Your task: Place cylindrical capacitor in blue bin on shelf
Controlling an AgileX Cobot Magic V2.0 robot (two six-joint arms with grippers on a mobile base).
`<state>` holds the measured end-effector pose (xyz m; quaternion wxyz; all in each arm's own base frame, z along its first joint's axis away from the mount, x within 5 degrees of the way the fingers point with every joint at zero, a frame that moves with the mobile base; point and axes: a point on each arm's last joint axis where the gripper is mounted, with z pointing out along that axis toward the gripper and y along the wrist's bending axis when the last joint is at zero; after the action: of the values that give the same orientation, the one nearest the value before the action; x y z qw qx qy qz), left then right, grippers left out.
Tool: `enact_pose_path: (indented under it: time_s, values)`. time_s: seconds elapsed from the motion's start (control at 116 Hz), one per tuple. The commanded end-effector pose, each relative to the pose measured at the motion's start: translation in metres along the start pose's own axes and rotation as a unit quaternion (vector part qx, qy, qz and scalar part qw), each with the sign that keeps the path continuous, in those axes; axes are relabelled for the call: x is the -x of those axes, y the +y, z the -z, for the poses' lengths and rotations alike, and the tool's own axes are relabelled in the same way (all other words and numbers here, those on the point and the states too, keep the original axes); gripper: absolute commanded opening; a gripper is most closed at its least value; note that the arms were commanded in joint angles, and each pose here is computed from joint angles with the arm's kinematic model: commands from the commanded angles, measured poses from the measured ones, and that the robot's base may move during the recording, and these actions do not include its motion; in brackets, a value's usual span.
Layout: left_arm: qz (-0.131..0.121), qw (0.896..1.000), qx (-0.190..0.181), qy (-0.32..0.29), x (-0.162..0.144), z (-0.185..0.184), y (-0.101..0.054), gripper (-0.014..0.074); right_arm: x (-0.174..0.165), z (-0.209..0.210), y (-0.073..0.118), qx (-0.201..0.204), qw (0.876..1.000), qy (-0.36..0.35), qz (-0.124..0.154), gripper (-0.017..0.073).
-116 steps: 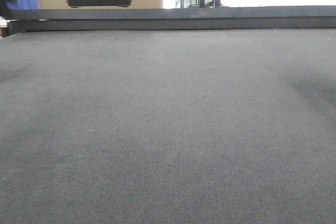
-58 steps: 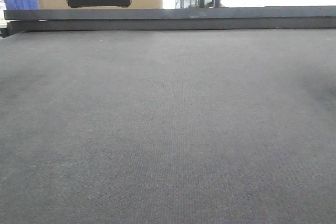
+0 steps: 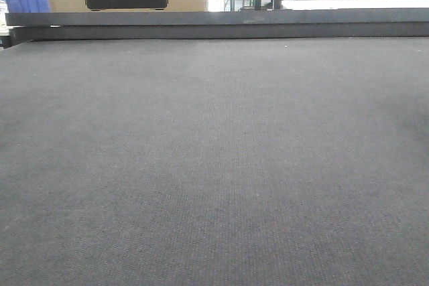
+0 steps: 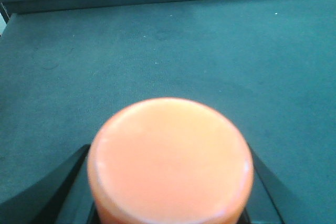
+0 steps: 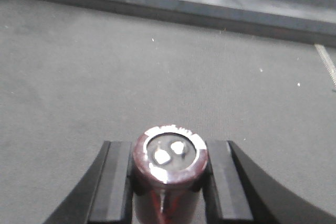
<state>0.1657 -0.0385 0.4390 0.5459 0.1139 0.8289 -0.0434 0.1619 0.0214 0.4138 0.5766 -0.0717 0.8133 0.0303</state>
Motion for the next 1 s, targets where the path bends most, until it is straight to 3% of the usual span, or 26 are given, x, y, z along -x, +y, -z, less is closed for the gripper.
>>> enact_pose_path:
  time_s: [0.0,0.319,0.992]
  values:
    - [-0.001,1.0,-0.004,-0.004,-0.004,0.007,-0.001,-0.0111,0.004,0.013,0.0,-0.001,1.0,-0.022,0.003,-0.0162]
    - [-0.002,1.0,-0.005,-0.002,-0.02,-0.004,-0.003,-0.0111,0.005,0.022,0.0,-0.002,0.999,-0.034,0.004,-0.0162]
    - [-0.002,1.0,-0.005,-0.003,-0.02,-0.004,-0.003,-0.0111,0.005,0.022,0.0,-0.002,0.999,-0.035,0.004,-0.0162]
